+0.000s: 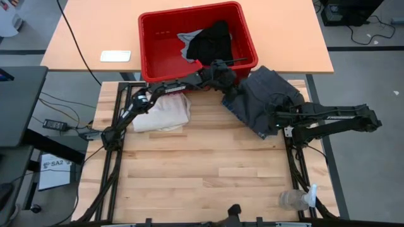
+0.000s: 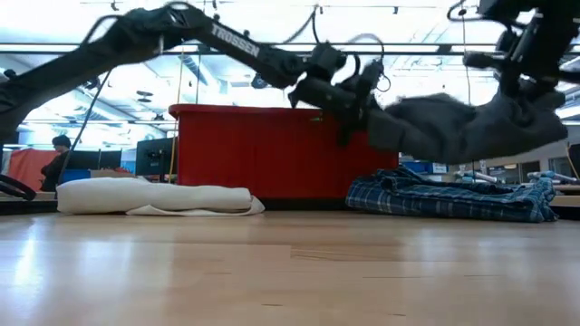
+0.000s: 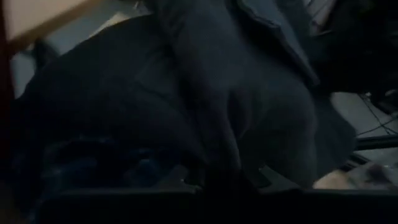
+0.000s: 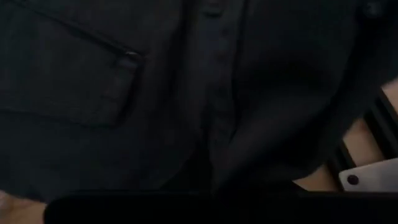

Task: Fold laundry
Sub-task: Stack the folded gray shorts on top of the folded blue pants

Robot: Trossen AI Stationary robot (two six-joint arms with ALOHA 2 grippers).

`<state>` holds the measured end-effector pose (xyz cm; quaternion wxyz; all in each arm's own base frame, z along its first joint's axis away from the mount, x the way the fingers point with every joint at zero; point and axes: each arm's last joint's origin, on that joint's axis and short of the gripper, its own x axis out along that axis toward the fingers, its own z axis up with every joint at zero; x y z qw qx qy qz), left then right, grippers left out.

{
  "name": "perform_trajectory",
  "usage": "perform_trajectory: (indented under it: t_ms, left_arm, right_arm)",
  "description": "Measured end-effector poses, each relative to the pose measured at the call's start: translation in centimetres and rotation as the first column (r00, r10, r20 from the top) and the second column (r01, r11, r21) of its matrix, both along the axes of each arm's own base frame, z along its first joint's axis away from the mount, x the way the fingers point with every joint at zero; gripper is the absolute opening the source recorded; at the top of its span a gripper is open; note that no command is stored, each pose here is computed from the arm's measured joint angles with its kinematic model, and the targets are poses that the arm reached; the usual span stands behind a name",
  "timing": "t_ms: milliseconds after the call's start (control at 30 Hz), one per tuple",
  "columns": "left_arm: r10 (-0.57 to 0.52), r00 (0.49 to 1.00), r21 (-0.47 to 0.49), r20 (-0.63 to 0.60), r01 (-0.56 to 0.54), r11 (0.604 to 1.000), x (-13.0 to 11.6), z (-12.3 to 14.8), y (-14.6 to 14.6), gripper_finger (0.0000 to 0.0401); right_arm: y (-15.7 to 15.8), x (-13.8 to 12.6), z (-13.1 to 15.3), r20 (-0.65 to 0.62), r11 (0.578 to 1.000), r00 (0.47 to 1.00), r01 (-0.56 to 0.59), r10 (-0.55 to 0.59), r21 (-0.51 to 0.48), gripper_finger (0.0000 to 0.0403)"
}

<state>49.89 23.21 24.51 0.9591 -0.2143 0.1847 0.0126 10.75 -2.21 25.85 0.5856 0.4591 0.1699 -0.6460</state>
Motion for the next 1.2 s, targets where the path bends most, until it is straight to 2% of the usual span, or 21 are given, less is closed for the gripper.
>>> perform_trajectory:
  t_ms: [100, 200, 333, 433, 633, 700, 767, 867, 967, 1100, 1200]
  left_arm:
    - [0.002, 0.998, 0.003, -0.059, -0.002, 1.0, -0.3, -1.7, 1.2, 0.0034]
    - [0.004, 0.995, 0.042, -0.1, 0.0, 0.999, -0.7, -2.5, 2.1, 0.0034]
    - [0.032, 0.992, 0.089, -0.119, -0.022, 0.996, -1.4, -2.8, 3.4, 0.0039]
    - [0.057, 0.989, 0.1, -0.136, -0.044, 0.994, -1.8, -3.0, 4.0, 0.0079]
    - [0.051, 0.976, 0.059, -0.212, -0.039, 0.997, -3.0, -2.2, 4.5, 0.0169]
    - [0.042, 0.973, 0.059, -0.228, -0.029, 0.998, -3.3, -1.5, 4.7, 0.0191]
    - [0.04, 0.973, 0.055, -0.228, -0.028, 0.998, -3.5, -0.6, 5.0, 0.0208]
    - [0.042, 0.981, 0.081, -0.192, -0.027, 0.996, -3.9, 1.2, 5.6, 0.0223]
    - [0.051, 0.986, 0.105, -0.157, -0.035, 0.994, -4.5, 3.0, 6.0, 0.0224]
    - [0.067, 0.992, 0.114, -0.108, -0.054, 0.992, -5.3, 4.9, 6.3, 0.0217]
    - [0.05, 0.996, 0.117, -0.075, -0.041, 0.992, -5.2, 5.6, 6.1, 0.0211]
  right_arm:
    - [-0.3, -0.1, -2.3, -0.009, 0.996, 0.997, 0.077, -0.077, 0.046, 0.0031]
    - [-0.9, 0.6, -2.2, -0.003, 0.99, 0.991, 0.132, -0.132, 0.047, 0.0031]
    - [-1.9, 1.3, -2.7, 0.016, 0.978, 0.981, 0.189, -0.191, 0.083, 0.0057]
    - [-2.1, 2.0, -2.7, 0.044, 0.984, 0.989, 0.133, -0.139, 0.119, 0.0086]
    - [-2.1, 2.3, -1.7, 0.077, 0.986, 0.993, 0.072, -0.084, 0.153, 0.0143]
    - [-2.1, 2.0, -0.7, 0.055, 0.989, 0.996, 0.06, -0.068, 0.134, 0.0162]
    - [-2.2, 1.8, 0.7, 0.04, 0.995, 0.997, 0.064, -0.067, 0.072, 0.0178]
    - [-2.3, 1.5, 2.8, 0.027, 0.998, 0.998, 0.062, -0.061, -0.025, 0.0188]
    - [-2.7, 2.0, 4.5, 0.036, 0.995, 0.999, -0.025, 0.028, -0.092, 0.0188]
    - [-3.6, 3.6, 4.6, 0.052, 0.976, 0.977, -0.201, 0.205, -0.081, 0.0179]
    - [-4.3, 4.6, 3.6, 0.036, 0.963, 0.963, -0.265, 0.266, -0.045, 0.0164]
